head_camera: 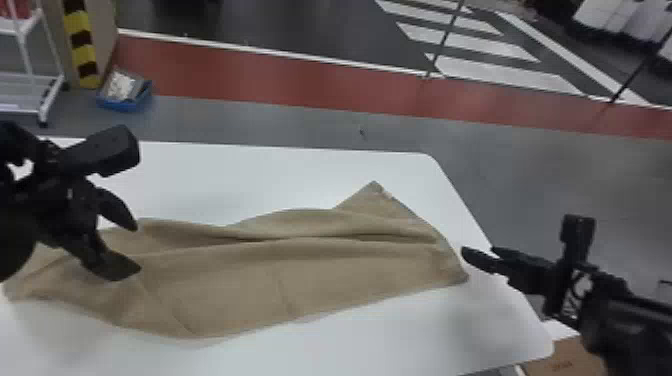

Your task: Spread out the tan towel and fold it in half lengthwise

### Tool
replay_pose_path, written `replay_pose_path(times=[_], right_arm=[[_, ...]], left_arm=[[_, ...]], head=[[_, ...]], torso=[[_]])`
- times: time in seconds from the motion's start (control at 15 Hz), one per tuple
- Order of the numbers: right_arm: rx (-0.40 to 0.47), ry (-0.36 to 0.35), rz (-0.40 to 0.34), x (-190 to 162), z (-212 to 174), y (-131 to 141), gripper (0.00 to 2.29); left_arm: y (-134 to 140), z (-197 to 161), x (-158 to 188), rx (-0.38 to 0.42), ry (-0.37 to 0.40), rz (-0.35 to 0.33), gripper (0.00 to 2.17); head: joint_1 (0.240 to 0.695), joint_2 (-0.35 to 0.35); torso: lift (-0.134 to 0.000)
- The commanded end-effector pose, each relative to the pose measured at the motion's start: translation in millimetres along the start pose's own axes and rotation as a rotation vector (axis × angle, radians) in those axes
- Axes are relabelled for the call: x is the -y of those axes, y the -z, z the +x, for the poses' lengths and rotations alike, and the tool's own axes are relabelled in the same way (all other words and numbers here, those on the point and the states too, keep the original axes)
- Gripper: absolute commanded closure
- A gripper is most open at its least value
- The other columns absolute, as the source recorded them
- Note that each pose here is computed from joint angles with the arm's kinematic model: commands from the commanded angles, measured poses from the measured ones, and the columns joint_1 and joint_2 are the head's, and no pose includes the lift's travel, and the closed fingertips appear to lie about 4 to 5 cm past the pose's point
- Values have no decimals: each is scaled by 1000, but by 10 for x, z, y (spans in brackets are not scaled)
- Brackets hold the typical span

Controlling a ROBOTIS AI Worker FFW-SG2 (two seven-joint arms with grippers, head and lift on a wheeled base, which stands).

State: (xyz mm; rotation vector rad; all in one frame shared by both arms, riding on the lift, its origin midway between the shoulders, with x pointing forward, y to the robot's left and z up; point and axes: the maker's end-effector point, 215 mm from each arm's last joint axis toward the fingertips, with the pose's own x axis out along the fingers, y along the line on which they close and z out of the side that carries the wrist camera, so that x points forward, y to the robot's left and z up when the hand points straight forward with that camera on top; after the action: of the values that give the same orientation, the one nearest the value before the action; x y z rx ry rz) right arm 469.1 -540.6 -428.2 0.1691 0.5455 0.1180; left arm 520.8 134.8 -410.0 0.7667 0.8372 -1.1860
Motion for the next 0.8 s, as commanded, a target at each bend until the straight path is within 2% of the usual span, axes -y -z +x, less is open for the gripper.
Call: replay_pose_path(times=[0.0, 0.4, 0.73], right_arm=[[-5, 8, 4, 44, -39, 41, 56], [1, 33, 12, 187, -160, 89, 56], [-3, 35, 15, 203, -166, 126, 56]], left_arm=[[-44, 62, -117, -71, 31, 28, 333], [159, 52, -358, -201, 33, 19, 333], [279, 20, -418, -250, 31, 19, 353]], head=[[695, -350], [695, -350], [695, -350]], torso=[[-120], [-120], [-120]])
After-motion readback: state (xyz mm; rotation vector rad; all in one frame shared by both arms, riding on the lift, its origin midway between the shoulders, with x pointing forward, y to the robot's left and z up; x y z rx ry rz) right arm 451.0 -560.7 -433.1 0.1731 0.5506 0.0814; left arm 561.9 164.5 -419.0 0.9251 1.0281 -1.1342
